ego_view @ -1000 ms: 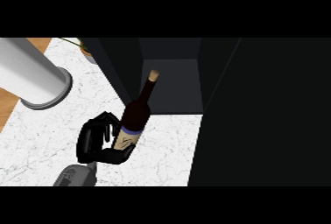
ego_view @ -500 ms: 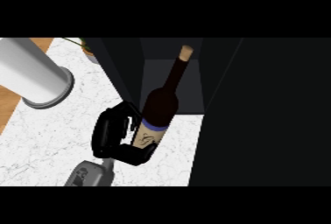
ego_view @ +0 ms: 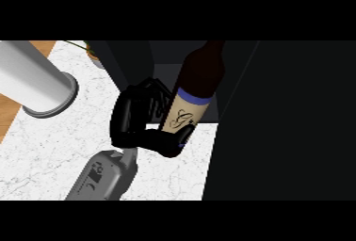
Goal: Pick up the wine, place it into the cabinet and close the cabinet
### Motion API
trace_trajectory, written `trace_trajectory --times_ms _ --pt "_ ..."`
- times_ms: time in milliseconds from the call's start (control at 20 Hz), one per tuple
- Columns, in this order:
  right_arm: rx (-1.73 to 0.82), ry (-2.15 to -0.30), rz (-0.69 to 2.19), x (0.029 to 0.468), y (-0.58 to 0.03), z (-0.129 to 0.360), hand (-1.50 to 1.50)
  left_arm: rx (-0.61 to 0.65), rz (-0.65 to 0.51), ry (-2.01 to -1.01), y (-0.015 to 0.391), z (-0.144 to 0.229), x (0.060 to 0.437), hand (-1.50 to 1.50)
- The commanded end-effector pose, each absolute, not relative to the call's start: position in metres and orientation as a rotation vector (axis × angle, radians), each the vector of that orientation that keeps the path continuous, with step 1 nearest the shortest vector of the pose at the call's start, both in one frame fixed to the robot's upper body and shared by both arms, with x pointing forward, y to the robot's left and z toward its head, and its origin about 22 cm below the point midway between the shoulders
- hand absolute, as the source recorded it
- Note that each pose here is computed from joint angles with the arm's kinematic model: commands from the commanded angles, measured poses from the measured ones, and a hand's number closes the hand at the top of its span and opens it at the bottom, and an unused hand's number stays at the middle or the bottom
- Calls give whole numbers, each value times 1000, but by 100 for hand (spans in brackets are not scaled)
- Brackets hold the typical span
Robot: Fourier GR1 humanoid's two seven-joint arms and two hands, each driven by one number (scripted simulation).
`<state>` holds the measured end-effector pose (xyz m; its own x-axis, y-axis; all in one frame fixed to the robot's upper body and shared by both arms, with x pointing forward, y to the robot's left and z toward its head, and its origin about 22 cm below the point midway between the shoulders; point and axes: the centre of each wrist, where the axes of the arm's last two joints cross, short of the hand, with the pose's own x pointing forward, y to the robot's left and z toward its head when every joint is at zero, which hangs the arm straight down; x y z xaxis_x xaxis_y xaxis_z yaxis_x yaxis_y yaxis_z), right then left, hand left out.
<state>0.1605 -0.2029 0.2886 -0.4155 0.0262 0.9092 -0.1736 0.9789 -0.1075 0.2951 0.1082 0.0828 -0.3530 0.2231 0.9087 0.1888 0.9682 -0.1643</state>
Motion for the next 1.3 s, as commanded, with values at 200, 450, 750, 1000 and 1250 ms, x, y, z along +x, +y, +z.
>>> trace_trajectory --times_ms 200,450,750,1000,1250 --pt "183 -1993 248 140 -210 289 -150 -251 86 -1877 88 123 320 150" --pt "202 -1979 245 132 -202 277 -150 -187 74 -1913 77 128 345 150" --pt "185 -2001 257 149 -217 290 -150 -91 -46 -1967 80 101 358 150" --pt "184 -1992 258 145 -216 283 -150 -23 -62 -1991 62 92 352 150" --pt "175 -1984 235 154 -218 289 -150 -2 -48 -1953 69 86 375 150"
